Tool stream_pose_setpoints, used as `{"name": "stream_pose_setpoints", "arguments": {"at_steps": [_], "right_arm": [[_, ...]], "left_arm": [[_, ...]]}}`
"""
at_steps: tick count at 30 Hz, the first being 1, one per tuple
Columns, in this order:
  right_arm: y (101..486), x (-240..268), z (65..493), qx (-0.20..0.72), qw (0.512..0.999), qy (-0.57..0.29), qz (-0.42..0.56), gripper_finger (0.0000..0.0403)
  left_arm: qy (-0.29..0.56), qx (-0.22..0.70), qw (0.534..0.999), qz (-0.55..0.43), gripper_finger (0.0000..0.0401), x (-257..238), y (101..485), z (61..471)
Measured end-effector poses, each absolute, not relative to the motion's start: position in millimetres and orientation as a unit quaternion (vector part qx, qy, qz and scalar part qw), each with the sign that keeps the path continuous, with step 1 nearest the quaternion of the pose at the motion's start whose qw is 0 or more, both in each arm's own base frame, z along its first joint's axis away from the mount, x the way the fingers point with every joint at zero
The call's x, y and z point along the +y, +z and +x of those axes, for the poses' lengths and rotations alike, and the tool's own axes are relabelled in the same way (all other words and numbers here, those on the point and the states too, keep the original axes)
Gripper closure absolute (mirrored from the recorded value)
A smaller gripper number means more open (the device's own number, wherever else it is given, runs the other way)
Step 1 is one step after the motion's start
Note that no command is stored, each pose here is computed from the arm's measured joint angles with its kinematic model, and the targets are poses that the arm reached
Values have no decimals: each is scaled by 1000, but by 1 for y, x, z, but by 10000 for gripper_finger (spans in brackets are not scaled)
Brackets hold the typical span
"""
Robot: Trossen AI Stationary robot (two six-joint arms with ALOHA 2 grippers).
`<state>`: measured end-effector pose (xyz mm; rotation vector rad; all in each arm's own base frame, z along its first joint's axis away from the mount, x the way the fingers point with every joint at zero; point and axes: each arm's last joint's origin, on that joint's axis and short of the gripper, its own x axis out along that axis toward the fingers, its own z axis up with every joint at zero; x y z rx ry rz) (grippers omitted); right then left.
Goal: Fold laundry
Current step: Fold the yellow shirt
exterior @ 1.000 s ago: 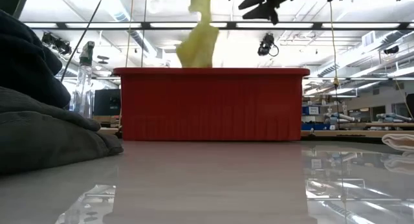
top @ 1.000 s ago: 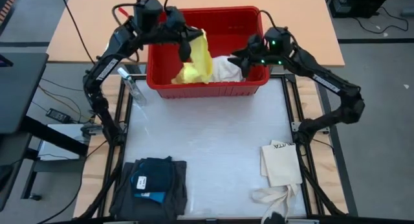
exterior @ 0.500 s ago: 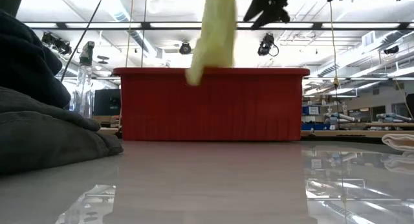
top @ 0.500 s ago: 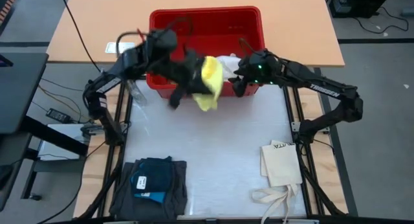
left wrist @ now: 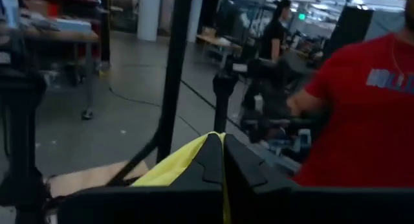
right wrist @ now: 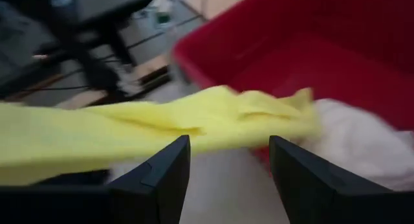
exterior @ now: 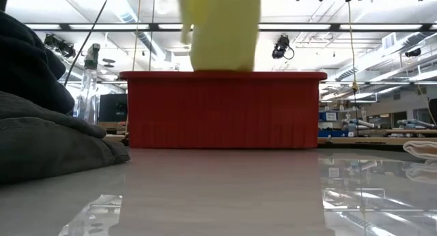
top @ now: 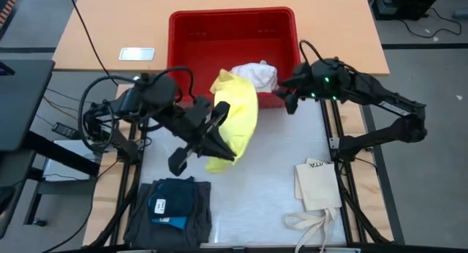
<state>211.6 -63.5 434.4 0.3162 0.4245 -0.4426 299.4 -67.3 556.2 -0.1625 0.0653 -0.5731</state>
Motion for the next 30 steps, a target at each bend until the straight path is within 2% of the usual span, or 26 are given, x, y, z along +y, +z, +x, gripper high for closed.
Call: {"name": "stream_pose_setpoints", "arguments": {"at_steps": [2, 6, 15, 20, 23, 30], "right_arm": [[436, -50, 210, 209, 944, -195, 167, 188], [432, -25, 213, 227, 939, -176, 186, 188], [417, 37, 239, 229, 926, -187, 235, 188], [394, 78, 263, 260, 916, -169, 254, 188], [374, 104, 274, 289, 907, -170, 253, 190], [326, 155, 297, 333, 879, -193, 282, 190]], "left_arm": [[-296, 14, 952, -80, 401, -70, 560, 299], [-380, -9, 922, -72, 401, -88, 566, 292], [-499, 13, 863, -81, 401, -148, 564, 266], [-459, 22, 884, -87, 401, -171, 562, 254], [-438, 55, 893, -85, 401, -178, 556, 250], [-324, 159, 926, -112, 401, -179, 537, 246]]}}
